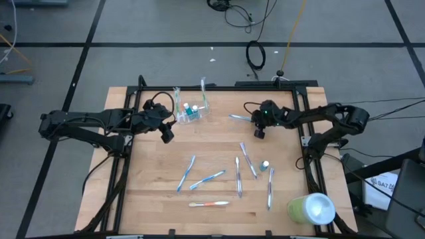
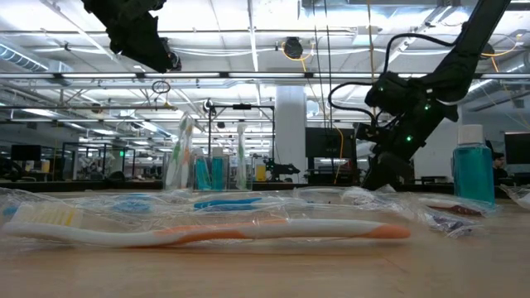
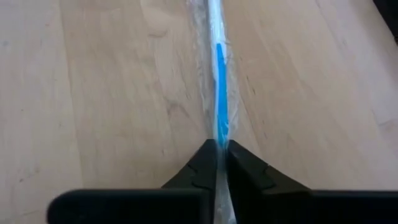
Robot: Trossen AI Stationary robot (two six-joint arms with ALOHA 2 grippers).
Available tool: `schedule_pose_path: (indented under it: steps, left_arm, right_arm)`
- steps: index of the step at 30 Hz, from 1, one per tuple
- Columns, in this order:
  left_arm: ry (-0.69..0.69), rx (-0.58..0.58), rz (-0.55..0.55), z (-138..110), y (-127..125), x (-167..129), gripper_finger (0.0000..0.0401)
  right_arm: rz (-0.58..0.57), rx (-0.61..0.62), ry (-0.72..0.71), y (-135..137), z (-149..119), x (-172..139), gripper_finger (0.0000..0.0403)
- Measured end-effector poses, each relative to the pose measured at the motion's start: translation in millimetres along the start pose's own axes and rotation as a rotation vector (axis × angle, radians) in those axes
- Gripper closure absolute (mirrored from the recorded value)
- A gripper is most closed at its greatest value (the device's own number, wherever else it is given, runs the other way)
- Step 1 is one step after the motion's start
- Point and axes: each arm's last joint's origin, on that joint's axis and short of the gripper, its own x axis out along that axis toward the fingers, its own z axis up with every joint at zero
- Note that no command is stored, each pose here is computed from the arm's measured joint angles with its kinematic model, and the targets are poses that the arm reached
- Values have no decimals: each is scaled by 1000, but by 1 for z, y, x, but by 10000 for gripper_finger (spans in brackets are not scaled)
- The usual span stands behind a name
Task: Pick & Place toothbrushing station
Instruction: Put the top right blue toothbrush into the transparent organizer
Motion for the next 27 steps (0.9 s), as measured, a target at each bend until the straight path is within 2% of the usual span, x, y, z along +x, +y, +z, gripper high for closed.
schedule_pose_path:
  steps: [10, 16, 22, 27]
  left_arm:
    - [-1, -49, -4, 0, 0, 0, 205]
    - [14, -57, -66, 1, -1, 1, 205]
    - [-12, -232, -92, 5, -1, 1, 206]
    - [30, -246, -210, 5, -4, 1, 206]
  right_arm:
    - [13, -128, -175, 32, 29, -24, 389]
    - [-10, -349, -304, 74, 52, -48, 390]
    - [-47, -610, -446, 116, 87, -74, 390]
    - [-125, -852, -514, 146, 115, -88, 390]
